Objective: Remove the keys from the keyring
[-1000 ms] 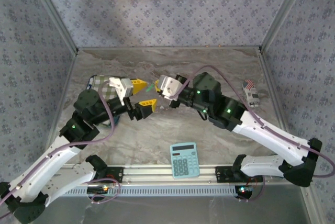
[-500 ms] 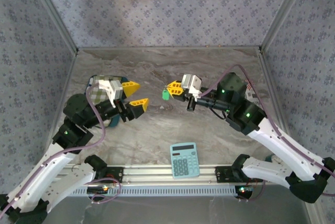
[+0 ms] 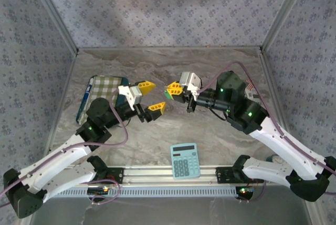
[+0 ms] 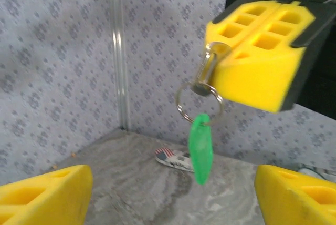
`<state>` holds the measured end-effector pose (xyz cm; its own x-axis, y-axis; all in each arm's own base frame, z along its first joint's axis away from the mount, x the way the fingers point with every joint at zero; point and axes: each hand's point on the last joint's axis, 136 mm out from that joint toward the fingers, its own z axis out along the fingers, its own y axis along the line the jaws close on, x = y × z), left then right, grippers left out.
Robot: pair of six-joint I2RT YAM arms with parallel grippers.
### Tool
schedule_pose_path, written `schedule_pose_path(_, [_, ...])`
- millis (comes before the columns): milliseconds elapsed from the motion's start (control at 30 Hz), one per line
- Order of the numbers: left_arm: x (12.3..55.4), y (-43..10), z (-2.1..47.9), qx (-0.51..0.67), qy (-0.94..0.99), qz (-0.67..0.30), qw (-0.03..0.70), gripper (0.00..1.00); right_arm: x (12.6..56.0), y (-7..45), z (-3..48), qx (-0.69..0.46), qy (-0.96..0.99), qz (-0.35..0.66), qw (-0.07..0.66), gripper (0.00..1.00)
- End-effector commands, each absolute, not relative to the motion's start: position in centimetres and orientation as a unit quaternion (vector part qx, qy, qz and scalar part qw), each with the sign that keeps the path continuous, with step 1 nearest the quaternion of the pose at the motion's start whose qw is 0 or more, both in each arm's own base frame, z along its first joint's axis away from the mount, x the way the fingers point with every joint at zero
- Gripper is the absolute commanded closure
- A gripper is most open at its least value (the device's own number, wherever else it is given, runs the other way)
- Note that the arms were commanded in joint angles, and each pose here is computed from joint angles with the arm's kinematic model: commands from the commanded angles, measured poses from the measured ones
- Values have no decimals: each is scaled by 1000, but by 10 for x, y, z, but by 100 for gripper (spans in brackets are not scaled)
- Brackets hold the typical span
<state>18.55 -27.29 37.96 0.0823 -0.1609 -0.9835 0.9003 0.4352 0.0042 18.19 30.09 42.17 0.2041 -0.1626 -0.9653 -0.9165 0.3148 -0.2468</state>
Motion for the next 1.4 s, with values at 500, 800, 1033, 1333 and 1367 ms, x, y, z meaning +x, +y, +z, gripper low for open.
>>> schedule_pose_path(500, [201,-285,420,333,473,-379,723,37,175,307,429,-483,556,327,592,100])
schedule_pose_path(800, [198,-286,424,336,466,-381,725,52,175,305,430,-478,558,328,595,100])
schedule_pose_path(1033, [197,-285,422,338,472,-381,720,66,174,303,434,-474,554,329,600,100])
schedule_pose_path(1333, [199,-291,413,344,487,-389,702,58,175,302,440,-468,555,329,604,100])
schedule_pose_path(1367, [199,-292,413,345,487,-392,700,56,175,302,440,-468,555,329,603,100])
